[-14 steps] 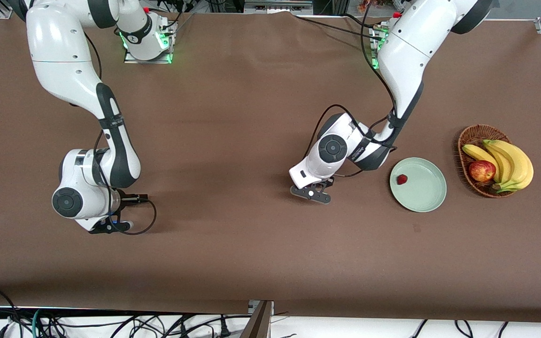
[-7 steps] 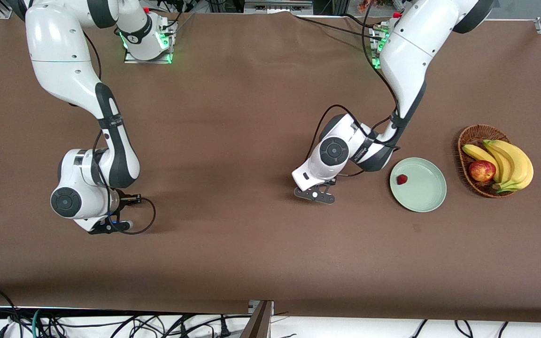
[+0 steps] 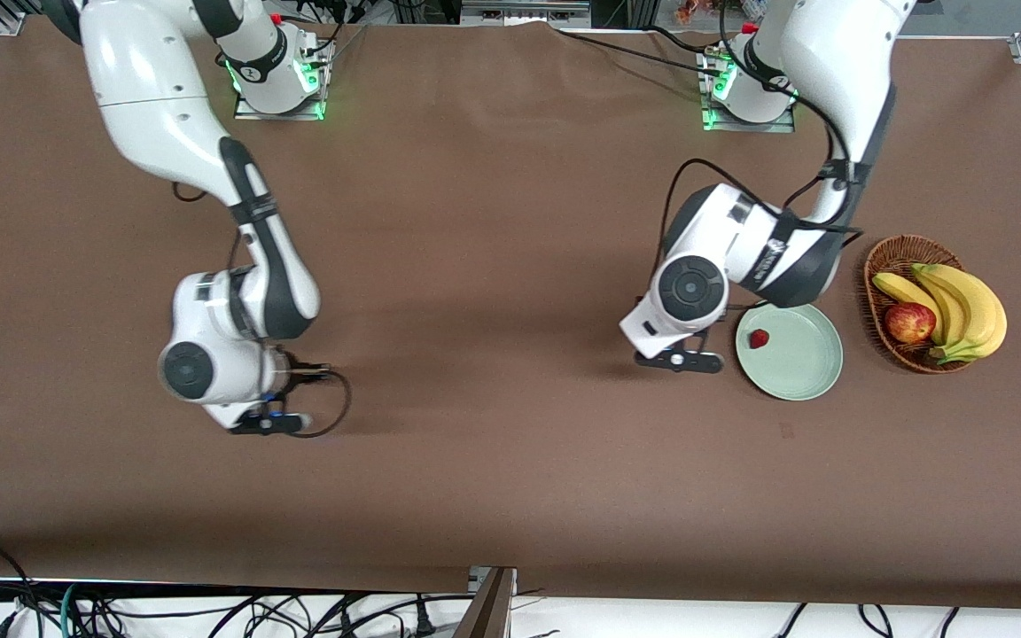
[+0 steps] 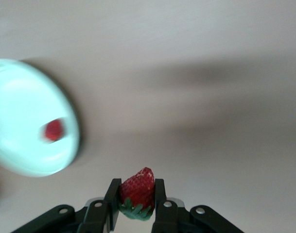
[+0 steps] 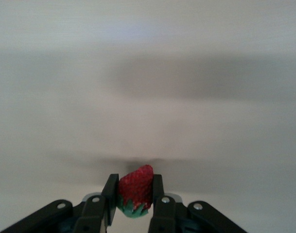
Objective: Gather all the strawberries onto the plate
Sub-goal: 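Place the strawberry on the plate while the right gripper sets the last mid-table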
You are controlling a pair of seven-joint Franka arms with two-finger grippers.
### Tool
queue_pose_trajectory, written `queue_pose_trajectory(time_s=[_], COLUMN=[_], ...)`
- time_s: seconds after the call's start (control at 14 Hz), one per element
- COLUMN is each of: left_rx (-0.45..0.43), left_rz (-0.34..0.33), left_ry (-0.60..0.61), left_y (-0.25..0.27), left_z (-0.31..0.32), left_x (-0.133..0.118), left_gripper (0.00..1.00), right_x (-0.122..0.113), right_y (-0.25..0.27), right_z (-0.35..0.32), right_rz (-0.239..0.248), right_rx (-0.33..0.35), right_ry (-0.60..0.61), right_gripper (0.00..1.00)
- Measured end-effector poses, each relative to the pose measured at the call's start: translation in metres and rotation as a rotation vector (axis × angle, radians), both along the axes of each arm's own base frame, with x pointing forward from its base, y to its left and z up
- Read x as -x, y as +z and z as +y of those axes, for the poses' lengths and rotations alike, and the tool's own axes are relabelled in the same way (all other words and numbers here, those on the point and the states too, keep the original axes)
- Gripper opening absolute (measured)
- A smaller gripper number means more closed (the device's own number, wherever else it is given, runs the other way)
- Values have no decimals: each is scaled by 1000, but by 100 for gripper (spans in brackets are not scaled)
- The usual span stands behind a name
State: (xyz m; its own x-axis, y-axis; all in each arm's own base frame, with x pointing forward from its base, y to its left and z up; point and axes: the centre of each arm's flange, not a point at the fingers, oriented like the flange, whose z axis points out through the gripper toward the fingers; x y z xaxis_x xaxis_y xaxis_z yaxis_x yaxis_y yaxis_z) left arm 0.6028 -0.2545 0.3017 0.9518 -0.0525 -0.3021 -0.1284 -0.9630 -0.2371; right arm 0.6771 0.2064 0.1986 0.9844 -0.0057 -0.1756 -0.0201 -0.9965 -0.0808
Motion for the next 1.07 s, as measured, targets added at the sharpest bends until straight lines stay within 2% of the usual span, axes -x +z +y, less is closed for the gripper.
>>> queue_pose_trajectory(time_s=[0.14, 0.29, 0.43, 0.64, 0.86, 1.07], left_rx=[-61, -78, -44, 33, 121, 217], left_rz=[22, 51, 96, 155, 158, 138], left_ry=[25, 41, -6, -99, -180, -212], left_y=[2, -1, -4, -7, -25, -57], left_z=[29, 60, 105, 169, 225, 234], left_x=[-5, -11, -21, -33, -36, -26], left_gripper=[32, 32, 32, 32, 32, 32], right_x=[19, 49, 78, 120, 155, 174], right_y=[17, 25, 22, 10, 0, -18], right_z=[94, 175, 233, 303, 363, 398], right_rz=[-63, -134, -188, -289, -299, -308], right_rx=[-11, -39, -78, -177, -243, -285], right_ry=[-134, -224, -272, -295, -328, -318], right_gripper=[32, 32, 32, 32, 32, 32])
